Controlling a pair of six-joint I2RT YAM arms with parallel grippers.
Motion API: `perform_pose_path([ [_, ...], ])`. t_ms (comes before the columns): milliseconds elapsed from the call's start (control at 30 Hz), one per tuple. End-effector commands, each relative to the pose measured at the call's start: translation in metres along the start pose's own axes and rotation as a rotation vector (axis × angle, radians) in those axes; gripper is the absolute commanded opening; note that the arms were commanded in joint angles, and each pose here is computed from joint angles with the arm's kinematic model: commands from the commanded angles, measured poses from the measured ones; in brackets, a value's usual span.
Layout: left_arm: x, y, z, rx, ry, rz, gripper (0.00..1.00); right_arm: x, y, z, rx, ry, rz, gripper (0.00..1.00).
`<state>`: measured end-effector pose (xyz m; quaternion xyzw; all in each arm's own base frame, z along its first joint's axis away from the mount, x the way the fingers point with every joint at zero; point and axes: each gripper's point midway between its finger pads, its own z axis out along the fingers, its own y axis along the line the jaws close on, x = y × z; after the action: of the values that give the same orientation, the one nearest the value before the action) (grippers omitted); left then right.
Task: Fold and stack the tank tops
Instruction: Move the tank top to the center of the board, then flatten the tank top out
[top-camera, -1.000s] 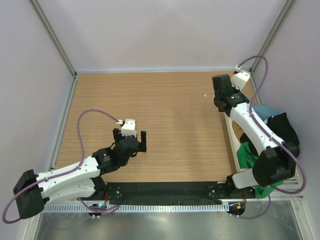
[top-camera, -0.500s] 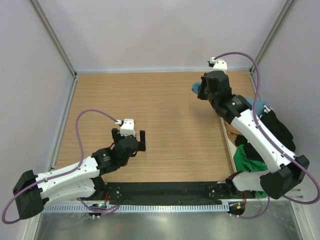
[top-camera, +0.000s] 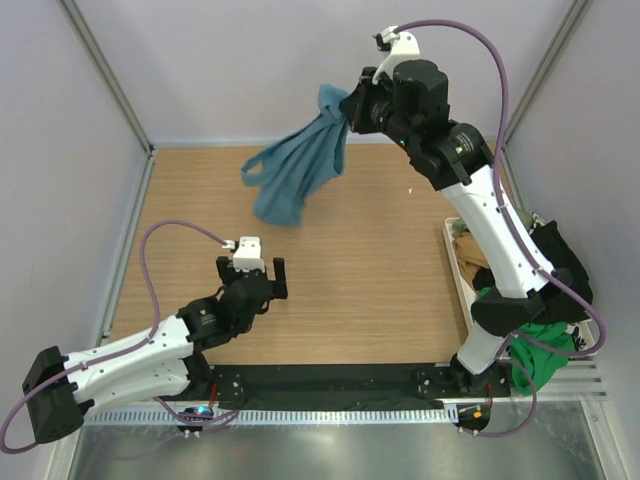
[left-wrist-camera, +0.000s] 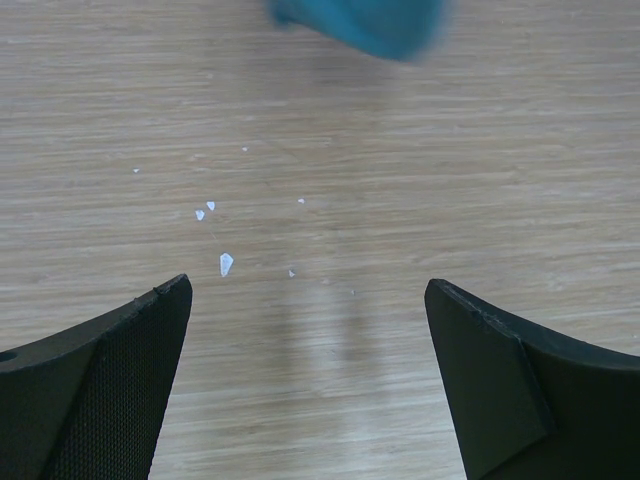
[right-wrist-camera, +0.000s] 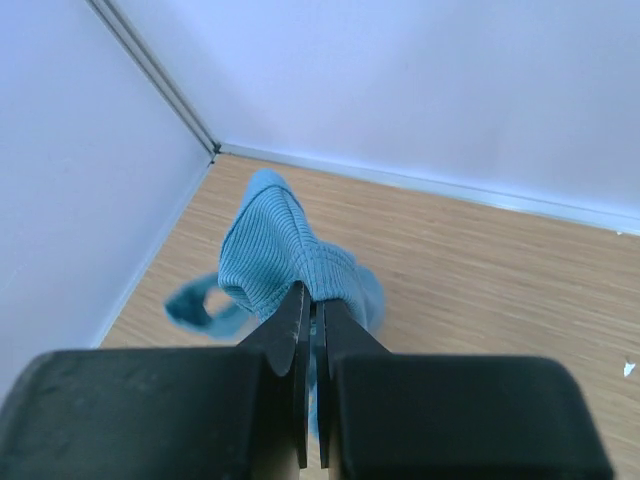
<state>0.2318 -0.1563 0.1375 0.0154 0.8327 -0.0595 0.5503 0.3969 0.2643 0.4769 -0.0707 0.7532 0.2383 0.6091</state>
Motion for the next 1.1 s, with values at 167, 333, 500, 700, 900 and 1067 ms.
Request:
perform_pose_path([
  [167, -0.021, 0.02, -0.009, -0.061, -0.102, -0.103, 1.0, 0.056, -0.036, -0.007, 0.133, 0.08, -0.008, 0.68],
  [333, -0.023, 0.025, -0.011, -0.066, -0.119, -0.117, 1.0, 0.145, -0.073, -0.016, 0.212, 0.164, 0.0, 0.85],
  [500, -0.019, 0.022, -0.007, -0.077, -0.1, -0.092, 1.0, 0.219, -0.088, -0.027, 0.199, 0.277, -0.003, 0.76],
  [700, -0.013, 0.033, 0.01, -0.189, -0.018, -0.086, 0.99, 0.274, -0.083, -0.01, 0.144, 0.417, 0.016, 0.63],
  [900, 0.002, 0.058, 0.034, -0.212, 0.093, -0.273, 1.0, 0.306, -0.072, 0.036, 0.128, 0.502, 0.086, 0.65],
  [1067, -0.001, 0.075, 0.025, -0.241, 0.043, -0.293, 1.0, 0.345, -0.081, 0.082, 0.22, 0.63, 0.072, 0.71],
])
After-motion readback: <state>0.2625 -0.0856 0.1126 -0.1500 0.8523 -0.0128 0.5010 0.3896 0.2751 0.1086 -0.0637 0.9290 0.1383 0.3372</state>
